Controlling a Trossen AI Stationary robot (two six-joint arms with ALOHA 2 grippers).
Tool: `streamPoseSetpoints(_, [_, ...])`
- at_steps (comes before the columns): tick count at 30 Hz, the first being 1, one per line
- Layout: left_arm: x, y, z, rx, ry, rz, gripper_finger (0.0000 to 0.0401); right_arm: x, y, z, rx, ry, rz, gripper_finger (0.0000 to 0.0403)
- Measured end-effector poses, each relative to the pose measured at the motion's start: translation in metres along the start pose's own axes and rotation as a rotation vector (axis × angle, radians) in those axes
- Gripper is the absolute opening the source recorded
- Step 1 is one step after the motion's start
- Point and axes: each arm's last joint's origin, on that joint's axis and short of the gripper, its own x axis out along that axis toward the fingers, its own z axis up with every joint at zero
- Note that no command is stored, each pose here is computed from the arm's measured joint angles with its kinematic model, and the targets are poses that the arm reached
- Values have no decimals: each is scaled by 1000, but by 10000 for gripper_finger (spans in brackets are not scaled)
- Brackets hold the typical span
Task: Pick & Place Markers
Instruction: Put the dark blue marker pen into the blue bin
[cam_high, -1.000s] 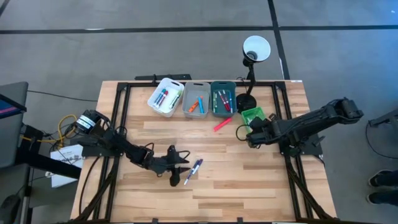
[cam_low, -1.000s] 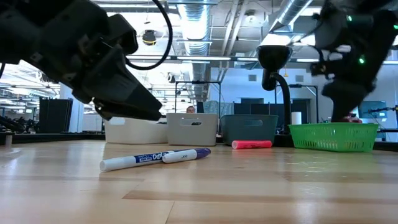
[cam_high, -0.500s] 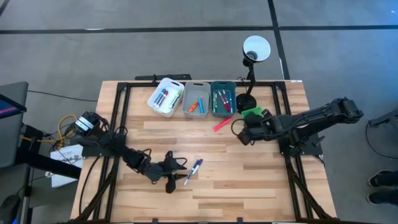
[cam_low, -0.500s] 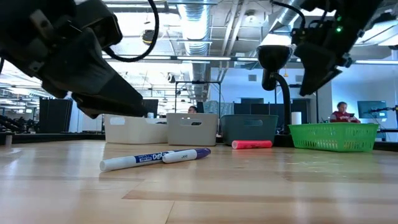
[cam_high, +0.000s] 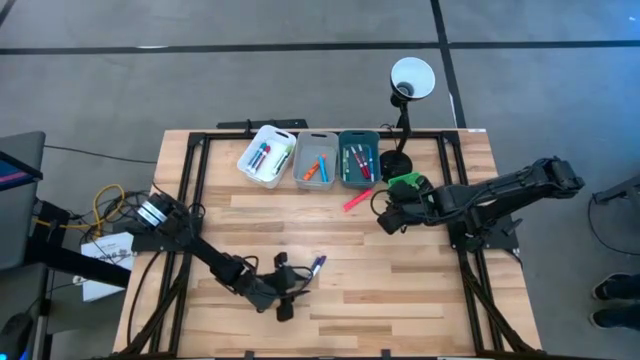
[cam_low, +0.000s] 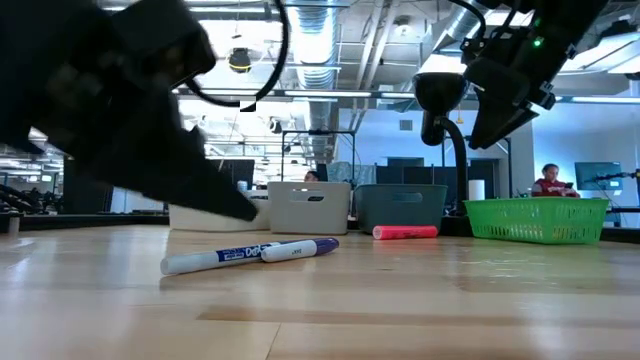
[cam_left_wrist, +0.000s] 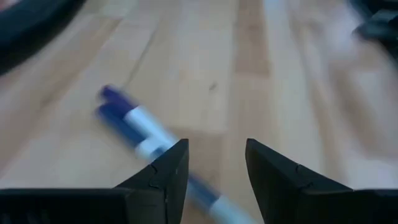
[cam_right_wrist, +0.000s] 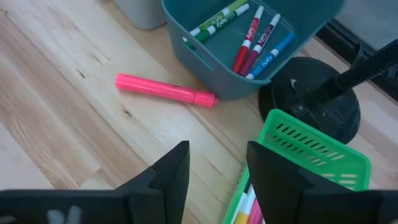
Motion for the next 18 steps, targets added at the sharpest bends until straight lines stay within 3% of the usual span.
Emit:
streamPoseSetpoints(6, [-1,4,-1,37,1,38,154,0,1,1,6,-5,9,144])
streamPoseSetpoints(18, [8,15,2,-53,55,23,154,0,1,1,8,-6,10,137])
